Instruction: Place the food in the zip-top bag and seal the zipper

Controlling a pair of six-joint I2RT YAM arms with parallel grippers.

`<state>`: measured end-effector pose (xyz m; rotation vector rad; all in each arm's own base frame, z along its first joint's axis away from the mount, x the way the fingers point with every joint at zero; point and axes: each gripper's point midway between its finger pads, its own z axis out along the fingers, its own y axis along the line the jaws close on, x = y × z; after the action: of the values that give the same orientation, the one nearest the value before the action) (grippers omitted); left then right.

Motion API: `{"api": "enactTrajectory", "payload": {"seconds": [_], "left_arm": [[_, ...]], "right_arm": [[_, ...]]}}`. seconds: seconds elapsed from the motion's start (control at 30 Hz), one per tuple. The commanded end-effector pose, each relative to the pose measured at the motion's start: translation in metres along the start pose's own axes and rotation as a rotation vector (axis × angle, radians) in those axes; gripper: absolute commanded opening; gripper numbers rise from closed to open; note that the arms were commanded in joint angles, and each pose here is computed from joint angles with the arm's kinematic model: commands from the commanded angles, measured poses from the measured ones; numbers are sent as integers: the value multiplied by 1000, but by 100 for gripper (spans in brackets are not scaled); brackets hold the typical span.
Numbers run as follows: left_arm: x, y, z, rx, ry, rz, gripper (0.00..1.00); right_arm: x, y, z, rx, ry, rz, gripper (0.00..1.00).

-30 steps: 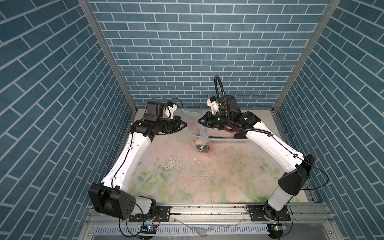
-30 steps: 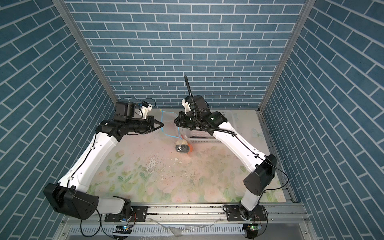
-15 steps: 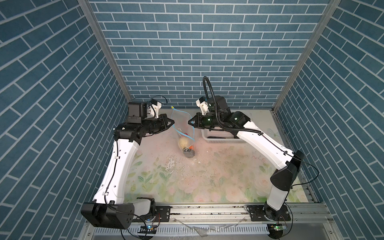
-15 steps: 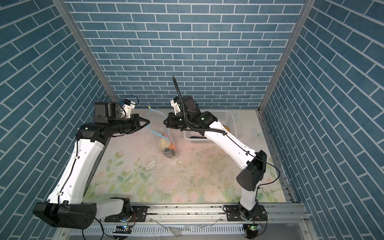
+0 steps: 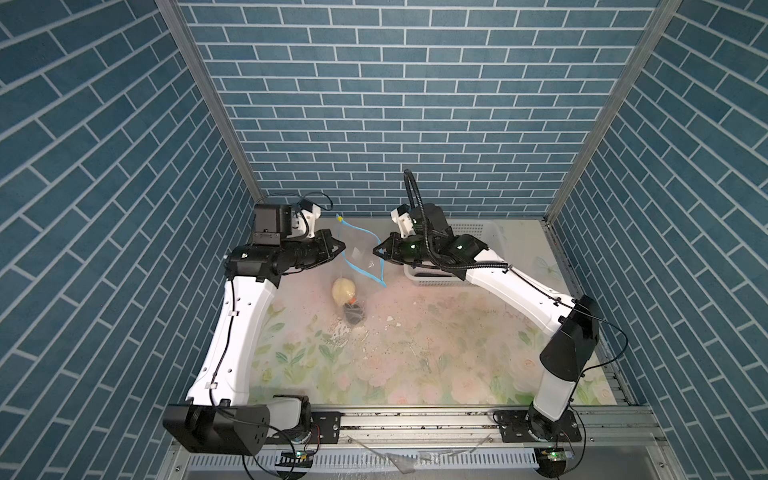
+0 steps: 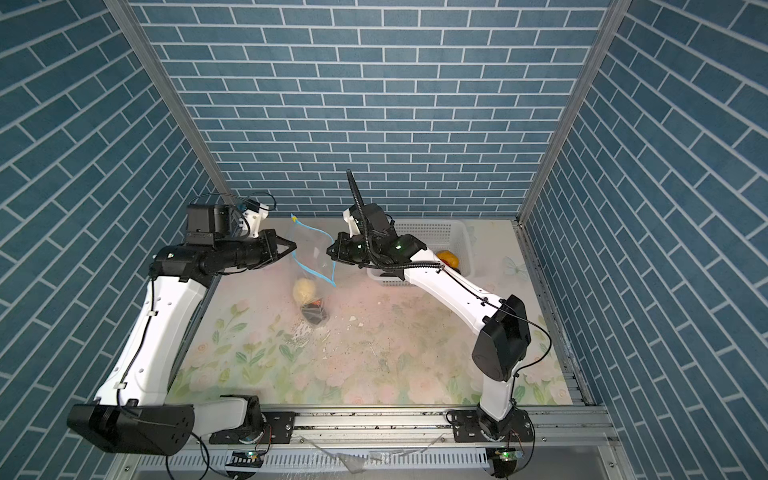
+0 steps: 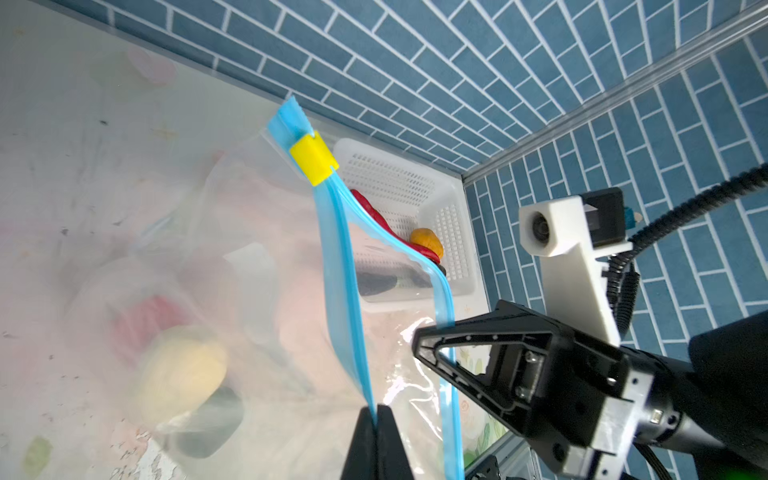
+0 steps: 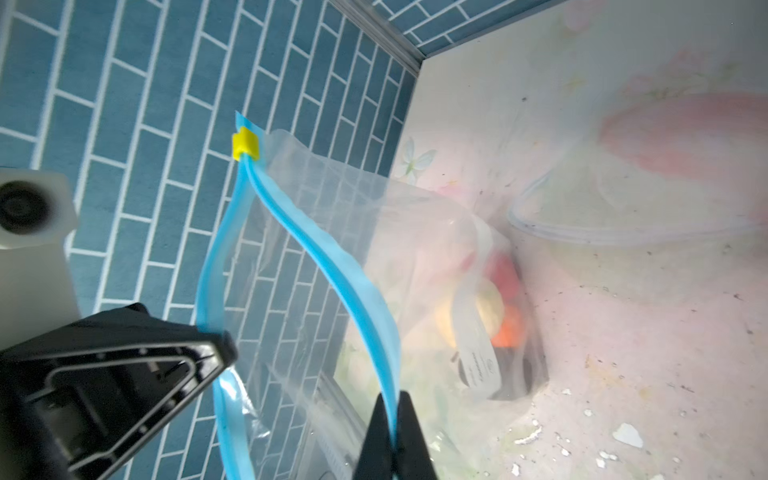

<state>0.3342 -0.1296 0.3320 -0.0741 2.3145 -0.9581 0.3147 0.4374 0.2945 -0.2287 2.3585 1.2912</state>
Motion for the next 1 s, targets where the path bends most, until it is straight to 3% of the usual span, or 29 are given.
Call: {"api": "enactTrajectory", "payload": {"seconds": [0.0, 0.1, 0.47, 0.67, 0.83, 0.97], "left_arm": [[6, -6, 28, 17, 49, 29, 2], [13, -14, 54, 37, 96, 32, 1], [29, -28, 127, 71, 245, 1, 0], [29, -18, 145, 35, 290, 10, 0], [31, -18, 153, 53, 306, -9, 0], [38, -15, 156, 62, 326, -15, 0]], "right_arm": [[-14, 1, -17, -48, -65, 57, 0], [-16, -14, -22, -27, -84, 76, 1], [-23, -82, -51, 85, -153, 106, 21], [-21, -97, -77, 149, -129, -49, 46], [-23, -122, -101, 269, -119, -194, 52], [-37, -181, -131, 540, -142, -308, 54]]}}
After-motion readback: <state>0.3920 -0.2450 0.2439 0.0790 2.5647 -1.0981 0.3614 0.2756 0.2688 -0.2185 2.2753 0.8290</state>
